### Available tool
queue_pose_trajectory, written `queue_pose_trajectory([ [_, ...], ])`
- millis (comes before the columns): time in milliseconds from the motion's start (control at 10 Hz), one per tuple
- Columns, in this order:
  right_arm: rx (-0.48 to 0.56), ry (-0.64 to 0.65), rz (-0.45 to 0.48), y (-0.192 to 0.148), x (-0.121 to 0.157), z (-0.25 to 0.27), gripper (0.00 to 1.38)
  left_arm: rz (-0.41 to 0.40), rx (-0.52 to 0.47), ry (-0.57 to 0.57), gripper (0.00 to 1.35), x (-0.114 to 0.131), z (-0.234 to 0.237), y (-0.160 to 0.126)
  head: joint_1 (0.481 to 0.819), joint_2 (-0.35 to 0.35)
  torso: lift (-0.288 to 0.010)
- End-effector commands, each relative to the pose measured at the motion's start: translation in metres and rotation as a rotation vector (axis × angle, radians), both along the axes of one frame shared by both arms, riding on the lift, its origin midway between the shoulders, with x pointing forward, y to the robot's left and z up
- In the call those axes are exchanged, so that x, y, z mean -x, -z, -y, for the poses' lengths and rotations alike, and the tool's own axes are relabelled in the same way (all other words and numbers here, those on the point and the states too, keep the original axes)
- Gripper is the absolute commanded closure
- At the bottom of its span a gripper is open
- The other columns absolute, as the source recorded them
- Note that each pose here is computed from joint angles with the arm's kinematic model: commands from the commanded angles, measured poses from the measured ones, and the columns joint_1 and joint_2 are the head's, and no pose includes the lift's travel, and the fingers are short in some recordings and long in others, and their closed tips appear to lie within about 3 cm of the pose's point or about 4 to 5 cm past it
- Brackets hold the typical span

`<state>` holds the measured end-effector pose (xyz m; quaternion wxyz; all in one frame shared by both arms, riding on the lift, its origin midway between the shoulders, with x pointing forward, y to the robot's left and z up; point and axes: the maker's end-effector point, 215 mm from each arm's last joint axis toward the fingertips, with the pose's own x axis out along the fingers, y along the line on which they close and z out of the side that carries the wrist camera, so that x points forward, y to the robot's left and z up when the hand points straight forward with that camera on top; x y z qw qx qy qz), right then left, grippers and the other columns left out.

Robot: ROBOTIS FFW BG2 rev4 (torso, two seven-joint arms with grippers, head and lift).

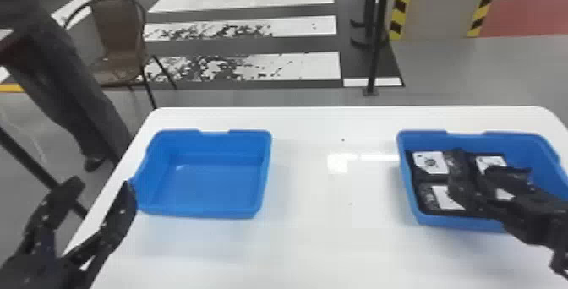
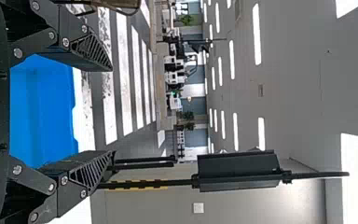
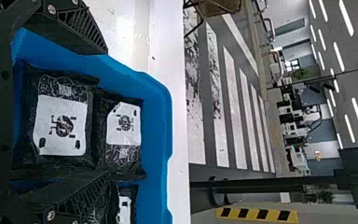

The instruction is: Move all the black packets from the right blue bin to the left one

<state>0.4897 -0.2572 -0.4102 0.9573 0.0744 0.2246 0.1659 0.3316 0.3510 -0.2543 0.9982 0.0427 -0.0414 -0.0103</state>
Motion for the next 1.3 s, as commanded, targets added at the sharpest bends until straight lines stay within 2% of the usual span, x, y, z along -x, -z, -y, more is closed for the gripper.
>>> queue_pose_trajectory([
  [0,-0.029,0.003,-0.046,0.022,-0.009,0.002,0.13,0.001,0.003,-0.004,0.44,0.001,-0.002,0.000,0.695,0.131,-0.140],
  [200,-0.112,-0.011,-0.107,0.050,-0.015,-0.006,0.15,-0.003,0.007,-0.003,0.44,0.000,-0.001,0.001,0.695,0.131,-0.140],
  [300,-0.115,-0.018,-0.109,0.051,-0.019,-0.010,0.15,-0.006,0.013,-0.004,0.44,0.000,-0.001,0.002,0.695,0.136,-0.140],
  [800,-0.070,0.017,-0.093,0.041,-0.028,0.000,0.15,-0.013,0.035,-0.002,0.44,0.001,-0.001,0.006,0.695,0.135,-0.140],
  [1200,-0.036,0.034,-0.196,0.051,-0.035,0.008,0.15,-0.012,0.040,0.003,0.44,0.001,0.001,0.006,0.695,0.115,-0.140],
])
